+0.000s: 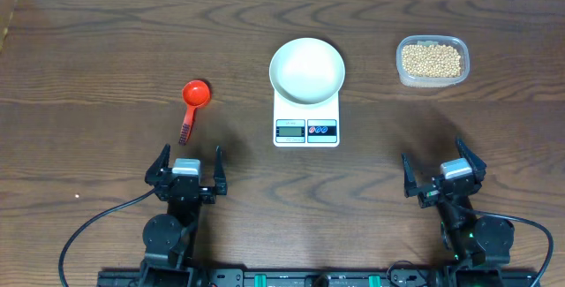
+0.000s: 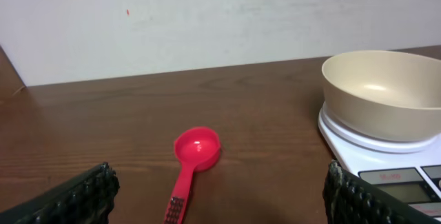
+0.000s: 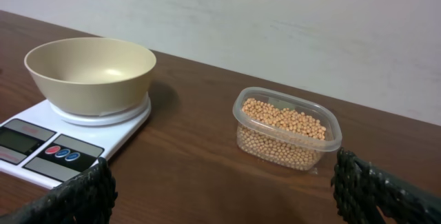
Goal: Scoop item into bowl and weigh 50g on scale
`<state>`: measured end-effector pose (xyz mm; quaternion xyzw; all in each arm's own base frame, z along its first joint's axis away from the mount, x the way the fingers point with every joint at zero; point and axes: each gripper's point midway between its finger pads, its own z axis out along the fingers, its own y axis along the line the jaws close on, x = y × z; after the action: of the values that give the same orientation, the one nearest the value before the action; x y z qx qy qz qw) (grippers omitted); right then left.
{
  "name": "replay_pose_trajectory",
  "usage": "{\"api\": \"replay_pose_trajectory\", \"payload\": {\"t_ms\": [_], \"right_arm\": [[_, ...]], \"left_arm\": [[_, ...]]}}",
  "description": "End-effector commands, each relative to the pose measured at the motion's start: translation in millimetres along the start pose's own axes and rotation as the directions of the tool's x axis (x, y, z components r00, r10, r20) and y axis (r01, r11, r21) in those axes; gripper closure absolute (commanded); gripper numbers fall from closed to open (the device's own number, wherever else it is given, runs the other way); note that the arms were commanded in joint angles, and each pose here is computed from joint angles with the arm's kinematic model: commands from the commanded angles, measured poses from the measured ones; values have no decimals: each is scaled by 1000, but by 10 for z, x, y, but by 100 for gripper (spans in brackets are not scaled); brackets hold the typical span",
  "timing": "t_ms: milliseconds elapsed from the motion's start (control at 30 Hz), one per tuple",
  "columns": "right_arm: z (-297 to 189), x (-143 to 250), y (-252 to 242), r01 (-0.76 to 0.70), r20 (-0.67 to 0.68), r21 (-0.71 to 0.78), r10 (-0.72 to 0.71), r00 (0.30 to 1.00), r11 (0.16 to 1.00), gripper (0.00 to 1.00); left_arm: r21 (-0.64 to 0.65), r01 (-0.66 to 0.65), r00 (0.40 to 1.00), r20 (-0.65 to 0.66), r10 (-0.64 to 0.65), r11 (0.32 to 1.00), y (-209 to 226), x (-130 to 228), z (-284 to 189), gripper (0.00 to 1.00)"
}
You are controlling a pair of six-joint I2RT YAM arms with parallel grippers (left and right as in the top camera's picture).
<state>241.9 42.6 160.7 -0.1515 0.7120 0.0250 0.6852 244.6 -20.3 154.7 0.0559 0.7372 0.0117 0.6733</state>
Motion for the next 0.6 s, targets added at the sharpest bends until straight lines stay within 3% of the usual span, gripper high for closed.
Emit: {"api": "replay_pose_trajectory", "payload": {"t_ms": [0,567], "right_arm": [[2,11,31,-15,-3,-13,15,1000,1000,1],[2,10,31,-15,-2,-13,15,1000,1000,1]], "left_arm": [[-12,19,1000,-14,-19,1000,34,-91,-18,3],[11,-7,955,-296,10,1000,46,-549,391,3]]}}
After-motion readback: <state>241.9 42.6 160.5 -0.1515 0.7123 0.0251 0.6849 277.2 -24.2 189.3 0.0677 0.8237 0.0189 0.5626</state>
